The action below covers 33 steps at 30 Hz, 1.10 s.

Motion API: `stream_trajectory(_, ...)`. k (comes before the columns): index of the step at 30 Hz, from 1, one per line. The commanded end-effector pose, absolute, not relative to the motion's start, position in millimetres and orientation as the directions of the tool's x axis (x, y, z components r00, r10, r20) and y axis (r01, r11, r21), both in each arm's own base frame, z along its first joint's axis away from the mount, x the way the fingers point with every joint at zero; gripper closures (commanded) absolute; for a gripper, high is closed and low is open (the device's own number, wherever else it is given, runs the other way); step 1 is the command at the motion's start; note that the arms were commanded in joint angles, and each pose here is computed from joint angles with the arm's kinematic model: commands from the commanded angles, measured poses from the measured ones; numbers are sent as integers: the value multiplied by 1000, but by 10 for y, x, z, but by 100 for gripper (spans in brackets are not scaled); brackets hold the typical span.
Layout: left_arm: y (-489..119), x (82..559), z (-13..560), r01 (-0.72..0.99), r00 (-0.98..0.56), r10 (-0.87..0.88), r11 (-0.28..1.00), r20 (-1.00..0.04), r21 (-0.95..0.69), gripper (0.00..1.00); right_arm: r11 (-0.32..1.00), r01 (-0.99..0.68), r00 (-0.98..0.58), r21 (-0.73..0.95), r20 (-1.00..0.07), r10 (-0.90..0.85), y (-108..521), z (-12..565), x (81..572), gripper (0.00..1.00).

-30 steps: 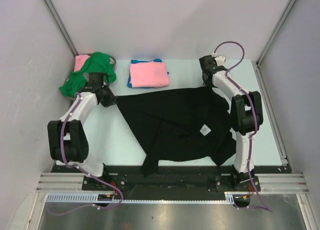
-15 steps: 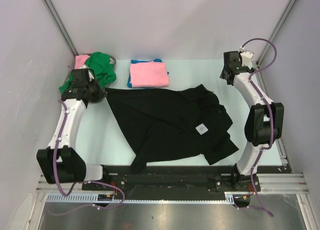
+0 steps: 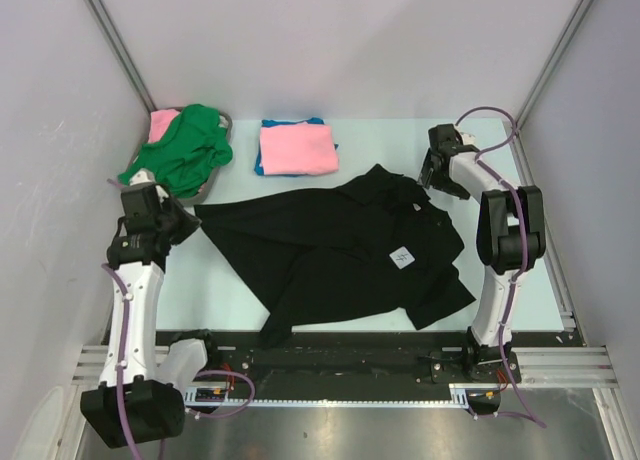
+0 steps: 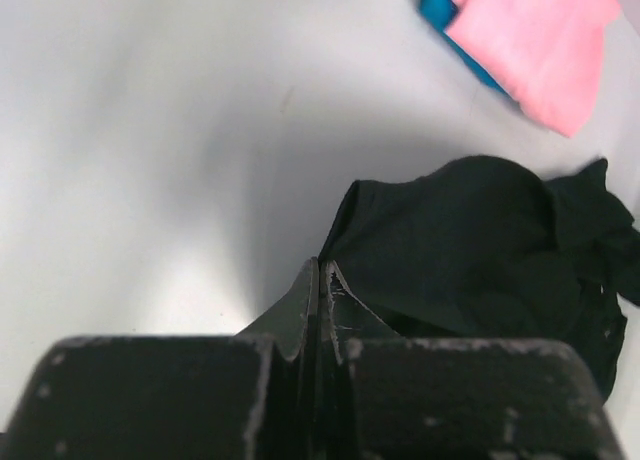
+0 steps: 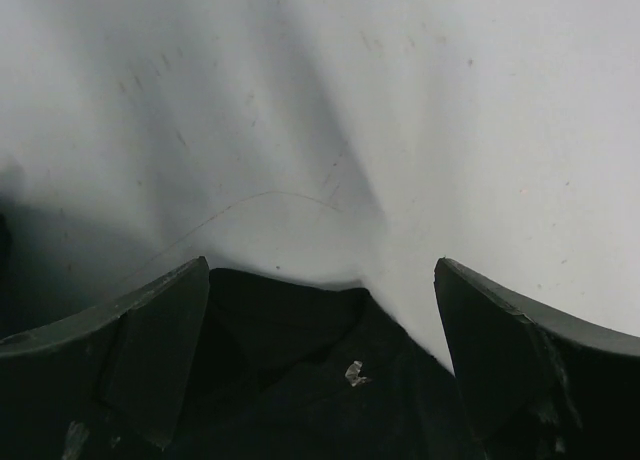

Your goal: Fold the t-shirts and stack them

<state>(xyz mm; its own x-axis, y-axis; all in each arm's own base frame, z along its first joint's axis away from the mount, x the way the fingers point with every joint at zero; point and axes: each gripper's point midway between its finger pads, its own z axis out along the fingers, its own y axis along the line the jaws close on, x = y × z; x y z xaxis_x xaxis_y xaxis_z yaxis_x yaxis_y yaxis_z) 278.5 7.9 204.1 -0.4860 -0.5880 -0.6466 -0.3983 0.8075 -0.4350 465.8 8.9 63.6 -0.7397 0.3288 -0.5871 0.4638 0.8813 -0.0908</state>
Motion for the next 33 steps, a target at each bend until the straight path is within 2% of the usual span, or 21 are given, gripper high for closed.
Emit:
stream_trajectory(1,268,2826,2121,-430,-410,-653,754,-636,-497,100,890,455,-708,-37,-621,336,169,878,4668,0)
stream_trajectory(5,261,2816,2166,-419,-396,-672,738,-625,-529,100,884,467,-654,-18,-680,332,165,1096,4686,0)
stream_trajectory(7,296,2797,2177,-434,-376,-676,733,-634,-524,100,898,437,-622,44,-707,337,248,1260,4773,0)
stream_trajectory(9,324,2793,2192,-436,-362,-671,735,-647,-519,100,935,330,-627,128,-711,319,538,1378,4882,0)
stream_trajectory(13,264,2779,2112,-426,-397,-676,735,-621,-527,100,970,222,-668,101,-709,226,906,1437,4972,0)
stream_trajectory(19,238,2772,2062,-412,-401,-673,739,-622,-533,100,982,44,-632,184,-756,170,1445,1655,5169,2)
stream_trajectory(23,199,2779,1995,-404,-417,-677,736,-606,-544,100,983,30,-650,183,-744,158,1620,1541,5363,5)
stream_trajectory(24,188,2786,2006,-395,-416,-676,737,-608,-549,100,986,41,-675,161,-724,146,1632,1330,5416,5)
stream_trajectory(26,178,2783,1998,-390,-415,-676,736,-608,-553,100,985,66,-658,157,-736,161,1607,1348,5574,9)
stream_trajectory(27,166,2782,1993,-387,-419,-676,737,-606,-555,100,987,78,-676,144,-720,159,1593,1162,5622,11)
stream_trajectory(33,156,2814,1996,-374,-425,-671,741,-607,-557,100,980,77,-682,182,-707,185,1687,1013,5868,17)
